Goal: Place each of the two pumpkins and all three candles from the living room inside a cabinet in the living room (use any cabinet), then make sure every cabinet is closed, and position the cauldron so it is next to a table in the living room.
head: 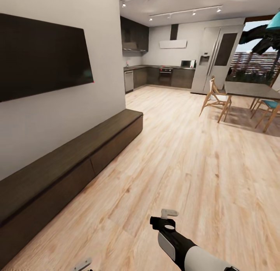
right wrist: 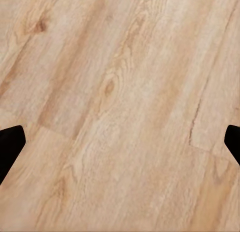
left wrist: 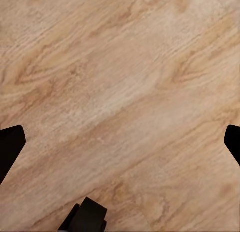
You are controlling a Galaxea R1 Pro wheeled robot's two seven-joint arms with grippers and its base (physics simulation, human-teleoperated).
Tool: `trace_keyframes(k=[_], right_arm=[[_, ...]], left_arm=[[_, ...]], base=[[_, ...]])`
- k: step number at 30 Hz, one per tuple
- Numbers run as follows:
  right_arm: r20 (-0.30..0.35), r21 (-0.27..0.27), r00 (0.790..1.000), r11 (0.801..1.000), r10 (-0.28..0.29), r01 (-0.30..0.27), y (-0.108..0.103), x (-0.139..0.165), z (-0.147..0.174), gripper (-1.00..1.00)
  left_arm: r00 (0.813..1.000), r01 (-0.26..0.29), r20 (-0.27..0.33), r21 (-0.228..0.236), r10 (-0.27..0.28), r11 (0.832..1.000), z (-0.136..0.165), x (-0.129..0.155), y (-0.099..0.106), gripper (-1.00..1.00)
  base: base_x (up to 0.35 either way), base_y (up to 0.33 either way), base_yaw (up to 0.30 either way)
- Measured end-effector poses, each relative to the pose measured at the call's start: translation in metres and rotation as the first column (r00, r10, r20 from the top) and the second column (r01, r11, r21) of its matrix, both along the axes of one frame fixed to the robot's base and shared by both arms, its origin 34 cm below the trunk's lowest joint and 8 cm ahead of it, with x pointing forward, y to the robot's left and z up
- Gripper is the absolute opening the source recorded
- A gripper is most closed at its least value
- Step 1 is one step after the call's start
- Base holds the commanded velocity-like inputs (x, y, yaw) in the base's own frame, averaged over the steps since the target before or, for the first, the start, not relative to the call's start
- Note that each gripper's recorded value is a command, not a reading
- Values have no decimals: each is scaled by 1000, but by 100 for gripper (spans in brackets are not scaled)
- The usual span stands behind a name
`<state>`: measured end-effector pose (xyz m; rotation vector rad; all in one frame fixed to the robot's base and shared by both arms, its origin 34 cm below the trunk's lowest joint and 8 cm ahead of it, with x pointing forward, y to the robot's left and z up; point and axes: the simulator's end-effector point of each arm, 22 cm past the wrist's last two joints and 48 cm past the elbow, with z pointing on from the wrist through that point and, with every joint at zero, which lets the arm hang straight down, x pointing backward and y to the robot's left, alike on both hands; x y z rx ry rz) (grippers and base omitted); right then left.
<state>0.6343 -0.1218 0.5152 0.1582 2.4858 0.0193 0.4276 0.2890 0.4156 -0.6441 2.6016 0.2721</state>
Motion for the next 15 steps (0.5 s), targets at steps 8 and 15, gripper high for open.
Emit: trace_keyframes(k=[8,15], right_arm=[[-7,1,1000,1000,1,-1,1,-2,-4,100],[-15,0,1000,1000,1,-1,1,-4,-7,100]], left_arm=[[1000,0,-7,0,0,1000,-2,-3,0,100],[1000,0,-14,0,0,1000,-4,-5,0,100]], base=[[72,0,232],[72,0,232]])
